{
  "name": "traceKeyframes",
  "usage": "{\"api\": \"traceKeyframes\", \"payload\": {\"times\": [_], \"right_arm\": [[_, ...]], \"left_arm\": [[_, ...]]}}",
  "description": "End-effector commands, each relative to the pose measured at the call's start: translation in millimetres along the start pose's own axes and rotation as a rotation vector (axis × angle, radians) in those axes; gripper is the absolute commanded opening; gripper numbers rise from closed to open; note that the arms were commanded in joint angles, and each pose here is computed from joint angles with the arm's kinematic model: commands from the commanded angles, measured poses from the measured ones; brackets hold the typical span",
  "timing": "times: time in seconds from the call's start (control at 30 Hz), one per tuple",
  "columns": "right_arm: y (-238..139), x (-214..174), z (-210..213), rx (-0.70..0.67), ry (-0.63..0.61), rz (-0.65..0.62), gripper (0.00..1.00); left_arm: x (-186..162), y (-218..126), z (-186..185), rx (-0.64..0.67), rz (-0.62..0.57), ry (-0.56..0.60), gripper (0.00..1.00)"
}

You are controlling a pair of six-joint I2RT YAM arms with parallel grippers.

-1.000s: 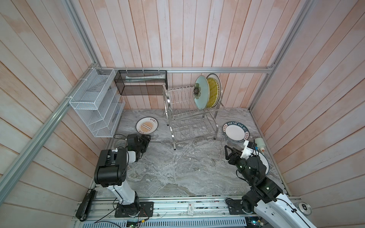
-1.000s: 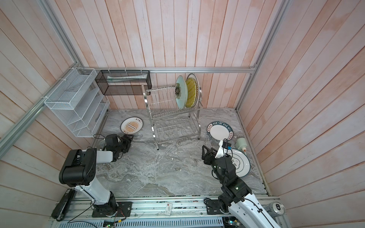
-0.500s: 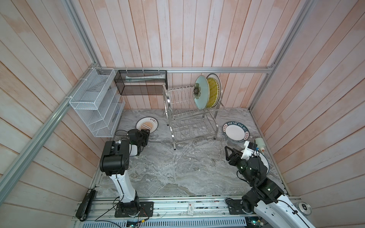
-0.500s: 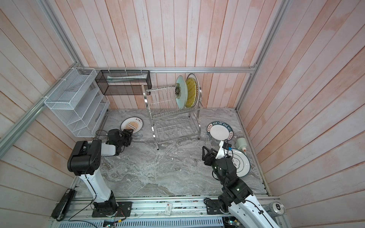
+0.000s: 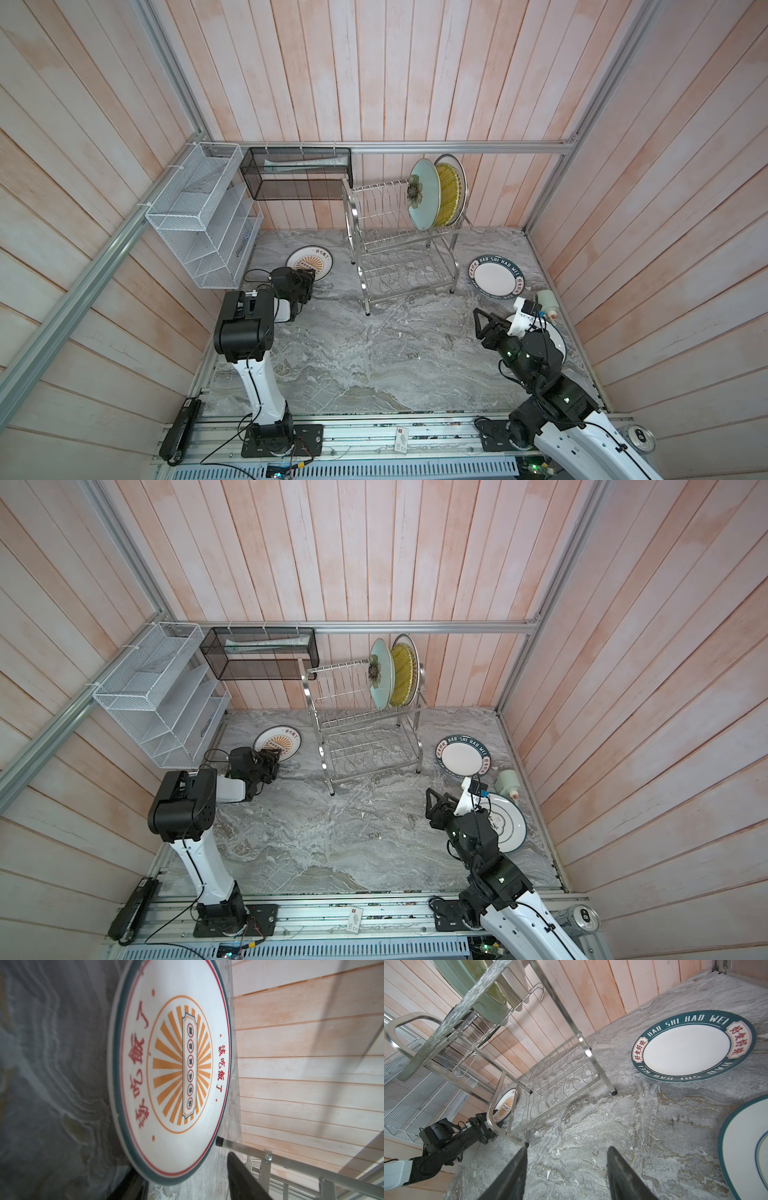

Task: Load the plates into the dish rack
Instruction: 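Withdraw the right gripper toward the white plates while the left moves to the sunburst plate, then close the left gripper on the sunburst plate's rim and tilt it up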

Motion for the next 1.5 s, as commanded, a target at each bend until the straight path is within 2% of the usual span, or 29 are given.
{"api": "traceKeyframes", "payload": {"times": [0.0, 0.47, 0.5, 0.53, 0.57, 0.6, 1.2, 1.47], "right_arm": [[-1, -1, -2, -0.003, 0.002, 0.008, 0.61], [-3, -2, -3, 0.003, 0.004, 0.005, 0.61], [-3, -2, -3, 0.002, 0.004, 0.004, 0.61], [-3, -2, -3, 0.001, 0.003, 0.004, 0.61], [-4, -1, -3, 0.001, 0.003, 0.003, 0.61], [-4, -1, -3, 0.0, 0.002, 0.004, 0.62], [-7, 1, -3, -0.006, 0.003, -0.006, 0.62], [-4, 0, -3, -0.009, 0.0, 0.001, 0.62]], "left_arm": [[-8, 6, 34, 0.146, 0.038, -0.06, 0.58], [-5, 4, 32, 0.163, 0.023, -0.06, 0.43], [-5, 6, 31, 0.157, 0.029, -0.058, 0.39], [-5, 7, 30, 0.149, 0.035, -0.054, 0.31], [-5, 8, 30, 0.147, 0.04, -0.056, 0.06], [-6, 9, 31, 0.15, 0.044, -0.061, 0.03], [-4, 6, 23, 0.13, 0.045, -0.051, 0.0], [4, -13, -3, 0.101, -0.001, 0.018, 0.0]]}}
Point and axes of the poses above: each gripper's point midway between its finger pads, its own y axis out along the fingers, its own z axis along the line the jaws close on, x = y × z, the point moved 8 cm from there along -y, back along the fingers, and after that the axes turned 5 degrees about y, right-handed, at the moved point
